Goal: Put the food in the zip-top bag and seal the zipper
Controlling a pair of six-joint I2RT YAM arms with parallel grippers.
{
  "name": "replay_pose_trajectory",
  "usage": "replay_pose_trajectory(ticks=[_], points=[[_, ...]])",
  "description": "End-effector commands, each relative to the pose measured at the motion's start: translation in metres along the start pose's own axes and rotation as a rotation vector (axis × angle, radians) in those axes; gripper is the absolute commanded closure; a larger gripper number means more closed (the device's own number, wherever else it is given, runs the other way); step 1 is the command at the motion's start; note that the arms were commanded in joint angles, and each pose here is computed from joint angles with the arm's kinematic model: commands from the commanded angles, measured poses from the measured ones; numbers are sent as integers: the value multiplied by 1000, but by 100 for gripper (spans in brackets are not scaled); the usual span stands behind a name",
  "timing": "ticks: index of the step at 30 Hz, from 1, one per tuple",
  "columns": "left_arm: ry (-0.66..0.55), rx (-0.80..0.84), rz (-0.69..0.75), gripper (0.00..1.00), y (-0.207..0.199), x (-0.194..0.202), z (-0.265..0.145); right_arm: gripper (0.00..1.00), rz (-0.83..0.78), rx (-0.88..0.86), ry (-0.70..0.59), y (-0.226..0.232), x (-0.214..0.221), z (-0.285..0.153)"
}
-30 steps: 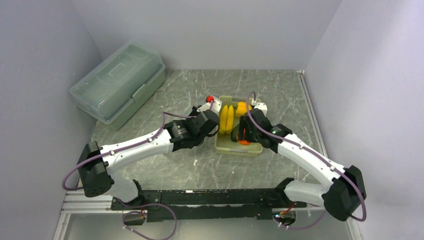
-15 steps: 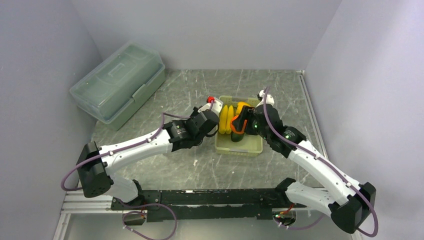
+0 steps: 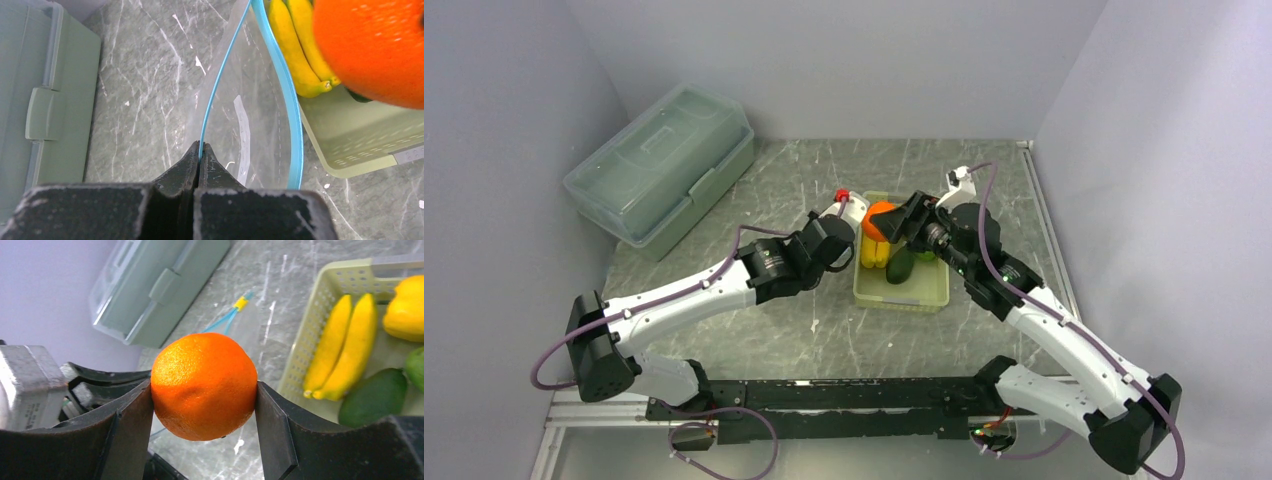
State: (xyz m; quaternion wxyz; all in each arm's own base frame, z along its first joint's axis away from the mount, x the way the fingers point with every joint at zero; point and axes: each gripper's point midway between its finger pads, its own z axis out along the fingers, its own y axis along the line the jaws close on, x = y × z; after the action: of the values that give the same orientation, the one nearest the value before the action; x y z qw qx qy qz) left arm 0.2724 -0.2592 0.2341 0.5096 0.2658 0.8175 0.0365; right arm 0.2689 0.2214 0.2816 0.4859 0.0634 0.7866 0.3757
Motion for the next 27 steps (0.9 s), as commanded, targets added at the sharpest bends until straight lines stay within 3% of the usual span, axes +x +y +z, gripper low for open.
replay_pose_trajectory(ticks=[1, 18, 27], points=[[-61, 42, -42, 100, 0, -24, -14, 59, 62, -165, -35, 37, -13, 3], [-68, 33, -63, 100, 0, -28, -14, 61, 114, -231, 44, 59, 12, 31], [-82, 7, -81, 100, 7, -32, -16, 63, 54, -157, 93, 50, 35, 39]])
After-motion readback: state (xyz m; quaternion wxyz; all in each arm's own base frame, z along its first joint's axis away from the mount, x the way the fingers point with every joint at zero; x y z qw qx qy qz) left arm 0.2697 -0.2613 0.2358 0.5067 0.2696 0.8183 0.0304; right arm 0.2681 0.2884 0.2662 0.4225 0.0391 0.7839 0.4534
